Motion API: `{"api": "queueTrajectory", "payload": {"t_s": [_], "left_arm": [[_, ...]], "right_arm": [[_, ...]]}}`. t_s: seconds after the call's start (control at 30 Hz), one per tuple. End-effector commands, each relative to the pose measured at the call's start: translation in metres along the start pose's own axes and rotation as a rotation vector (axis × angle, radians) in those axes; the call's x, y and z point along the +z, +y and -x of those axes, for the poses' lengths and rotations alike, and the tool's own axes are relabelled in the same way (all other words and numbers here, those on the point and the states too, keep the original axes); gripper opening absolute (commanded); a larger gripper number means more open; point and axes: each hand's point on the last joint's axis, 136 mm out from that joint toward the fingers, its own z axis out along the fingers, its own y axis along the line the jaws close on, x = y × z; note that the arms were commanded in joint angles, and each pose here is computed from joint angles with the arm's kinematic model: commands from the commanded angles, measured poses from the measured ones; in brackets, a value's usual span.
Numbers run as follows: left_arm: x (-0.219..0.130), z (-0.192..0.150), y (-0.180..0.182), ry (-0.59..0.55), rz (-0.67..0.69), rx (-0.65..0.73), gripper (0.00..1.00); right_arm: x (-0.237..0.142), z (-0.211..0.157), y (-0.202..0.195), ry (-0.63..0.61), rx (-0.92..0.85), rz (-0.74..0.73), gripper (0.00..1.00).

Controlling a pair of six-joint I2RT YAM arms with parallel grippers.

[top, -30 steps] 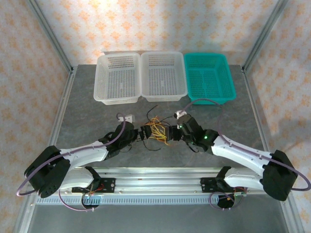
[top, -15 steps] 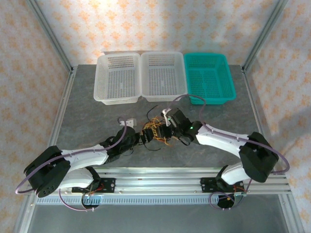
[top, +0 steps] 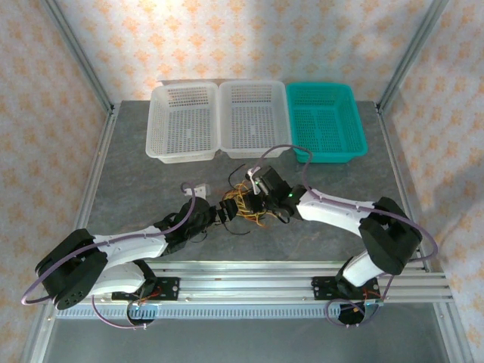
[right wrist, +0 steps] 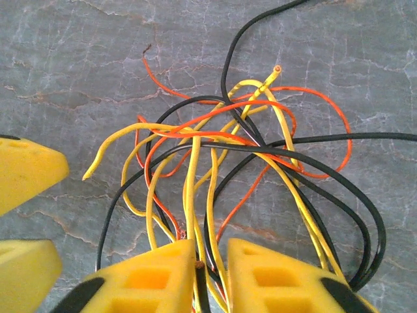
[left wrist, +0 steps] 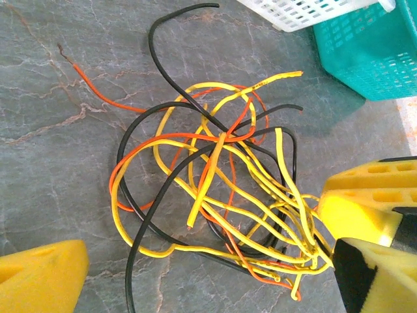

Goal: Untangle the cables

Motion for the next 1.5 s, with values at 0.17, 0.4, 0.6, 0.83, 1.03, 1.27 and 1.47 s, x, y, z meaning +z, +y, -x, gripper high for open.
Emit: {"api": "queueTrajectory", "payload": {"t_s": [0.17,0.4,0.6,0.83,1.03,1.27,1.47], "left_arm": [[0.006,0.023,-0.011,-0.069,0.042,0.011,0.99],[0.028,0.033,-0.029,-0.075,0.062,0.023,0.99],[0.043,0.038,-0.037,-0.076,0.102,0.082,0.99],[0.065,0.015,-0.027,-0.006,0.2,0.161,0.99],[0.078,0.002,-0.016,0.01,0.271,0.184,0.99],[0.084,-0.007,0.008,0.017,0.422,0.27,0.99],[0.078,-0.007,0.034,0.009,0.554,0.315,1.0]], "right_arm": [[-0.034,0.032,0.01,-0.161,0.05,0.056,0.03],[-0.058,0.042,0.011,-0.252,0.162,0.187,0.0],[-0.07,0.048,0.007,-0.319,0.215,0.217,0.0],[-0.082,0.058,0.0,-0.394,0.24,0.204,0.0],[-0.098,0.067,-0.003,-0.456,0.242,0.191,0.0],[-0.129,0.079,-0.018,-0.561,0.24,0.098,0.0],[-0.161,0.089,-0.032,-0.654,0.239,0.008,0.0]]}}
